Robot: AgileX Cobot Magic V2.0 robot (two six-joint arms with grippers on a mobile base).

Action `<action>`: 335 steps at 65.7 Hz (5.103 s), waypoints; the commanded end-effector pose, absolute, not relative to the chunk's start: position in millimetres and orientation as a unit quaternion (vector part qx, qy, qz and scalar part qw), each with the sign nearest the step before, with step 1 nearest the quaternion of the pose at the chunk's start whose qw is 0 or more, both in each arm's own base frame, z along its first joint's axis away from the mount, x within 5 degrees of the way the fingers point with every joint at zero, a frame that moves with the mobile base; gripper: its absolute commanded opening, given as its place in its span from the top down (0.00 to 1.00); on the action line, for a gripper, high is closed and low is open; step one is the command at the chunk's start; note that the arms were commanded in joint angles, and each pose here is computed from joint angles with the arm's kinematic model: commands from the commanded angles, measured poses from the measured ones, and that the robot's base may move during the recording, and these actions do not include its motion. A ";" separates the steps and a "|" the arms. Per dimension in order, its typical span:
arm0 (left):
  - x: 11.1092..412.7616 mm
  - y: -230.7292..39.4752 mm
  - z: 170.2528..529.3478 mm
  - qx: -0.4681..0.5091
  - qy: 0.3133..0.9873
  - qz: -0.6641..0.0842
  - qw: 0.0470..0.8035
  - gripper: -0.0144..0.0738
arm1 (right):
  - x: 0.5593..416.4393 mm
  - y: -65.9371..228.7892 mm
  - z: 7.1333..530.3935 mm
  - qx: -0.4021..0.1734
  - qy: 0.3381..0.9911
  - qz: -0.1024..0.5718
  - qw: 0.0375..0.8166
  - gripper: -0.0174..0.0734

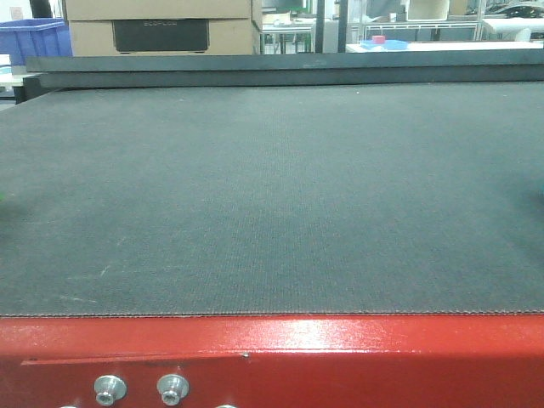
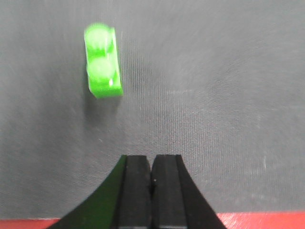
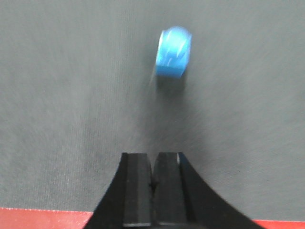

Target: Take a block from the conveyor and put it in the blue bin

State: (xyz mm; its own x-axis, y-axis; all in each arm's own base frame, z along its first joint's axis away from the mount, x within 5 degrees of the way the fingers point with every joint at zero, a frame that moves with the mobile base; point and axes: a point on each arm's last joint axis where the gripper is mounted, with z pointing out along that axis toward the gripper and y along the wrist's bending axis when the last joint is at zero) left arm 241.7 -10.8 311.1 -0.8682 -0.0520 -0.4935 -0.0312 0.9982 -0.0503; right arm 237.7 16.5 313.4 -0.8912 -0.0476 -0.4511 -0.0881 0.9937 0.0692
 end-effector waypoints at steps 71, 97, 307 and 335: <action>247.5 -12.2 296.9 -0.044 0.980 -0.027 0.191 0.96 | 392.4 -6.0 222.3 0.002 0.996 0.049 0.070 0.37; 247.6 -12.2 296.9 -0.088 0.977 -0.036 0.190 0.96 | 394.6 4.9 208.5 -0.020 0.997 0.050 0.049 0.51; 190.4 0.6 305.9 -0.053 0.819 -0.034 0.570 0.96 | 171.1 2.7 315.3 0.007 0.792 0.022 0.610 0.99; 130.7 7.5 348.1 -0.066 0.733 -0.022 0.677 0.96 | 104.8 4.2 348.9 -0.001 0.725 0.030 0.688 0.99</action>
State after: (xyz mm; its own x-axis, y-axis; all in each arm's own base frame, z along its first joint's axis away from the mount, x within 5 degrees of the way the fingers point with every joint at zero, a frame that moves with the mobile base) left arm 140.2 8.6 340.3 -0.1392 -0.1254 -0.9823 -0.0788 0.9902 -0.1152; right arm 115.1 3.9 345.8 -0.0834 0.0469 -0.9954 -0.0380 0.9980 0.0502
